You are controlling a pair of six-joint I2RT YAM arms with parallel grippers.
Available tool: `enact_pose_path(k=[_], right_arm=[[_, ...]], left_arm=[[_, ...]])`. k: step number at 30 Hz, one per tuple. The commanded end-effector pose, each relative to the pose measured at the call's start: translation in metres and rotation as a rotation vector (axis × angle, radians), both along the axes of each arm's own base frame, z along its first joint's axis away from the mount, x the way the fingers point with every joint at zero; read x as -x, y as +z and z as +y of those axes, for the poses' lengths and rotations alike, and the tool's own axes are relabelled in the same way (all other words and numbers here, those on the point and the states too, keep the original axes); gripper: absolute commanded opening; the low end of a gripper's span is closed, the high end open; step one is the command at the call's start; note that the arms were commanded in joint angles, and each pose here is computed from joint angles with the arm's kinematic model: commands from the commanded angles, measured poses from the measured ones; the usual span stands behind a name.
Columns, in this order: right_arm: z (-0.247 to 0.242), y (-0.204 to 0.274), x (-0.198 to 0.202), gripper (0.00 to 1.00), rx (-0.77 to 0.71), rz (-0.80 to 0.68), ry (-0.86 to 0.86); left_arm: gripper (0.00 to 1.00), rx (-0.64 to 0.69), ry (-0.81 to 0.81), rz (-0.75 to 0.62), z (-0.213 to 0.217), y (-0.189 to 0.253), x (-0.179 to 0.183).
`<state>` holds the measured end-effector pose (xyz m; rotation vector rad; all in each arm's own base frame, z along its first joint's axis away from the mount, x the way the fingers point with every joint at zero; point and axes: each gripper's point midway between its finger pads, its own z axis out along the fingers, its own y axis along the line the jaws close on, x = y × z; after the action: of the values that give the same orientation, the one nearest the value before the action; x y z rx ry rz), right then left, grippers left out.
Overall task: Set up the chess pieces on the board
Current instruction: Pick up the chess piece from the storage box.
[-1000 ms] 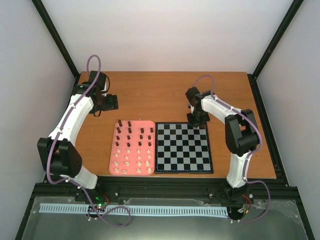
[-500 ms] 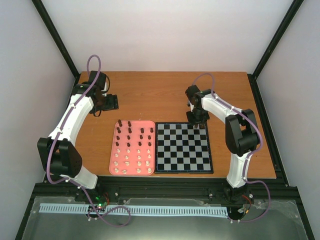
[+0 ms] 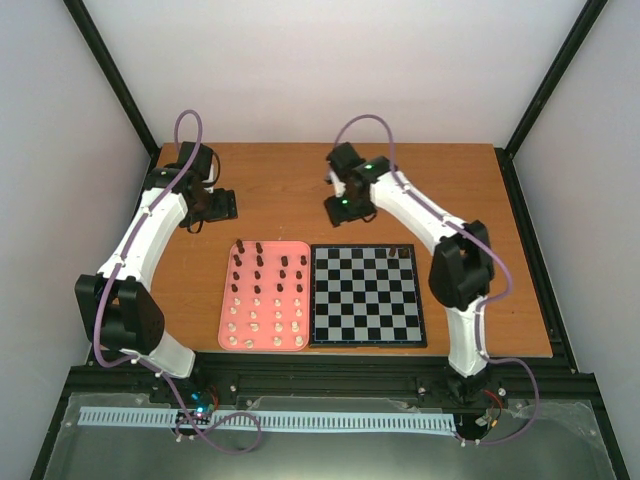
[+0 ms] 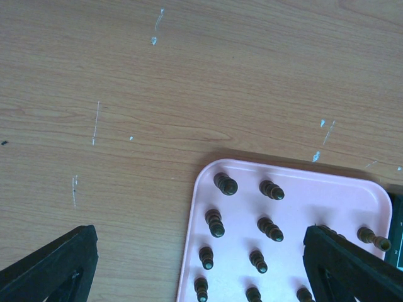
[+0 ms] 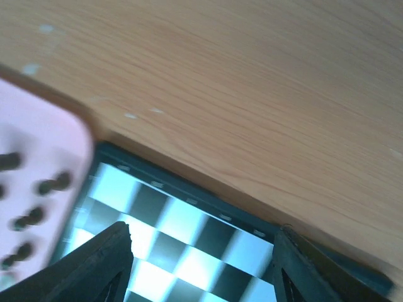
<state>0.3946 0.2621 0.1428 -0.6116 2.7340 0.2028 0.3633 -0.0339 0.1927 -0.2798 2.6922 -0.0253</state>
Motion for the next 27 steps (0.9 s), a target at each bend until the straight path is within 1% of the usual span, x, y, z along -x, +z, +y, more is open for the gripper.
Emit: enact_pose_path(k=[1,6,12,17,21,27], right_arm=[[0.067,-0.026,0.018,0.61,-0.063,0.086,0.108],[0.127,-0.035,0.033,0.61,-0.118,0.111,0.248],[0.175,-0.030,0.032,0.59,-0.251,0.092,0.304],[0.199,-0.034,0.027,0.55,-0.301,0.085,0.314],[0.211,-0.047,0.030,0.54,-0.329,0.116,0.317],[0.225,-0.052,0.034,0.51,-0.363,0.127,0.320]], left_arm=[[1.00,0.001,-0.005,-0.020,-0.001,0.008,-0.002],[1.00,-0.006,0.003,-0.024,0.001,0.009,0.001],[1.00,-0.003,0.017,-0.024,0.002,0.008,0.002],[1.00,-0.005,0.030,-0.022,0.003,0.008,0.003],[1.00,-0.019,0.050,-0.016,0.007,0.009,0.004],[1.00,-0.101,0.134,0.019,0.025,0.004,0.010]])
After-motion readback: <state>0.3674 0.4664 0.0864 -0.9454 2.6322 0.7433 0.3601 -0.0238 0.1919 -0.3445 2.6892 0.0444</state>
